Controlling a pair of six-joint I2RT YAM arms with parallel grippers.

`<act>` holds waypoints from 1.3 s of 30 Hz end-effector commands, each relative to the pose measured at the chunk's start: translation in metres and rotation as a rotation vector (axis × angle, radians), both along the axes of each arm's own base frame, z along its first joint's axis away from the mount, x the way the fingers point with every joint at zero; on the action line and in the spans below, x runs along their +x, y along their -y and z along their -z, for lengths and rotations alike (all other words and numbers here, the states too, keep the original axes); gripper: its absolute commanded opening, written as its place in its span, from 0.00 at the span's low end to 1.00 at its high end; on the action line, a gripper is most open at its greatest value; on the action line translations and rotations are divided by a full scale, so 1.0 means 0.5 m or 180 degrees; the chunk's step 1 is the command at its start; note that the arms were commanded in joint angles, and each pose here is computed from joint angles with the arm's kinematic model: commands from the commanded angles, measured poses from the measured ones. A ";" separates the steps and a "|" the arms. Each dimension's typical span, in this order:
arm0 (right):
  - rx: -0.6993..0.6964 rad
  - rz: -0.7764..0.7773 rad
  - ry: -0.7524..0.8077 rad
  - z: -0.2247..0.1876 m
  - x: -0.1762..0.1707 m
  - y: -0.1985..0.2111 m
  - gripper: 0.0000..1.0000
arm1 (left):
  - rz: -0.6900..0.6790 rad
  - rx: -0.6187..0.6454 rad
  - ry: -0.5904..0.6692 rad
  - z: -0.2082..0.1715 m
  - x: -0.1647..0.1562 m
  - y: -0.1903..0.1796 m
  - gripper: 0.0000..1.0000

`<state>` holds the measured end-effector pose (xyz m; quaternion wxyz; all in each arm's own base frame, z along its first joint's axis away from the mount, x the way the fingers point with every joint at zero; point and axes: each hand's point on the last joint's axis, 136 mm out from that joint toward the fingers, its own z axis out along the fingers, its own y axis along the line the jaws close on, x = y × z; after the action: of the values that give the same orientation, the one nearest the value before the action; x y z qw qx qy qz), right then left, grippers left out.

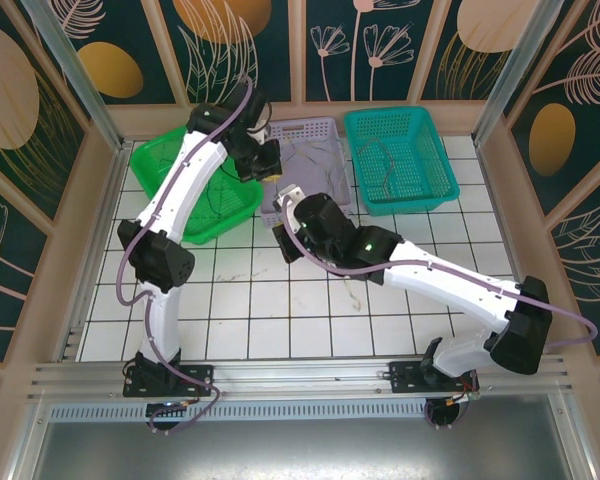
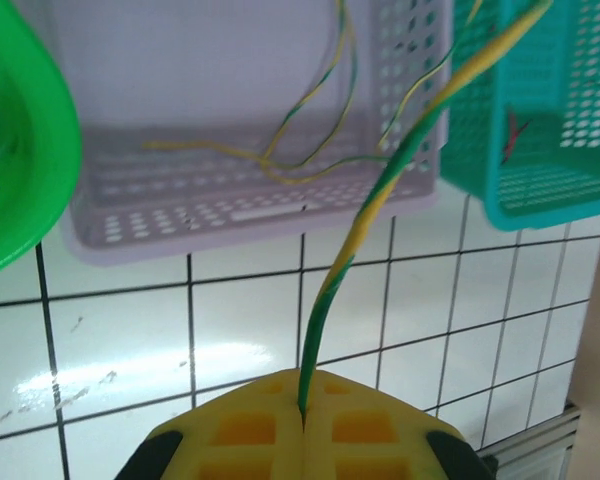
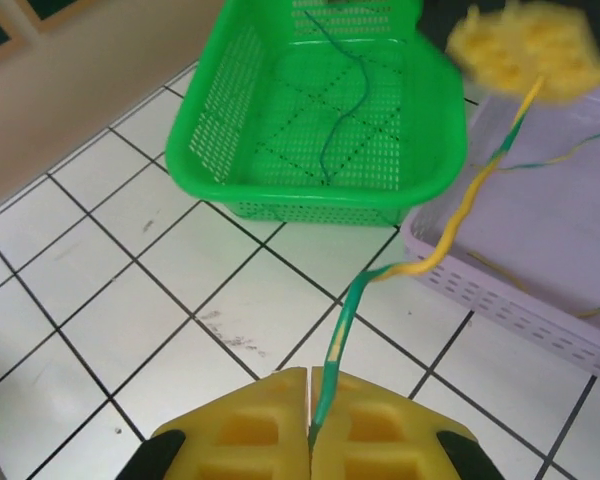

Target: Untangle the cables

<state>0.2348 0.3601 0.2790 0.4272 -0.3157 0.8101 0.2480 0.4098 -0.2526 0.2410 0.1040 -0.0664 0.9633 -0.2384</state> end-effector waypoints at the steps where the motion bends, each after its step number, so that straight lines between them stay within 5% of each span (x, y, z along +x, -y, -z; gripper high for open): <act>1: 0.0618 -0.0920 0.0056 -0.179 -0.109 -0.013 0.00 | -0.0413 0.0246 0.0902 -0.005 0.165 -0.066 0.00; 5: 0.0842 -0.0714 -0.0175 -0.196 -0.046 0.026 0.00 | -0.0461 0.0172 0.0822 0.004 0.160 -0.061 0.02; 9: 0.1130 -0.0458 -0.0411 -0.196 0.019 0.069 0.00 | -0.0432 -0.0154 0.0919 -0.044 0.157 -0.036 0.33; 16: 0.1730 -0.0275 -0.0633 -0.239 0.083 0.137 0.00 | -0.0530 -0.0099 0.1244 -0.114 0.145 -0.069 0.54; 21: 0.1861 -0.0250 -0.0935 -0.216 0.101 0.175 0.00 | -0.0792 -0.0130 0.1929 -0.248 0.129 -0.116 0.67; 23: 0.1958 -0.0248 -0.0981 -0.220 0.104 0.190 0.00 | -0.0749 -0.0144 0.2024 -0.258 0.119 -0.120 0.65; 29: 0.2036 -0.0236 -0.1050 -0.224 0.115 0.212 0.00 | -0.0481 -0.0142 0.1685 -0.178 0.101 -0.098 0.20; 31: 0.2012 -0.0232 -0.1058 -0.222 0.119 0.216 0.00 | -0.0560 -0.0110 0.1708 -0.179 0.098 -0.108 0.23; 35: 0.1987 -0.0042 -0.1101 -0.204 0.152 0.225 0.00 | -0.0696 -0.0312 0.1832 -0.213 0.091 -0.107 0.49; 39: 0.2013 0.0184 -0.1334 -0.173 0.226 0.218 0.00 | -0.0825 -0.0928 0.1849 -0.245 0.045 -0.090 0.56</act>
<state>0.3240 0.2491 0.3639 0.3387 -0.1076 0.7711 0.5284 0.4455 -0.1985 0.3173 0.3606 -0.1187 0.8806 -0.2838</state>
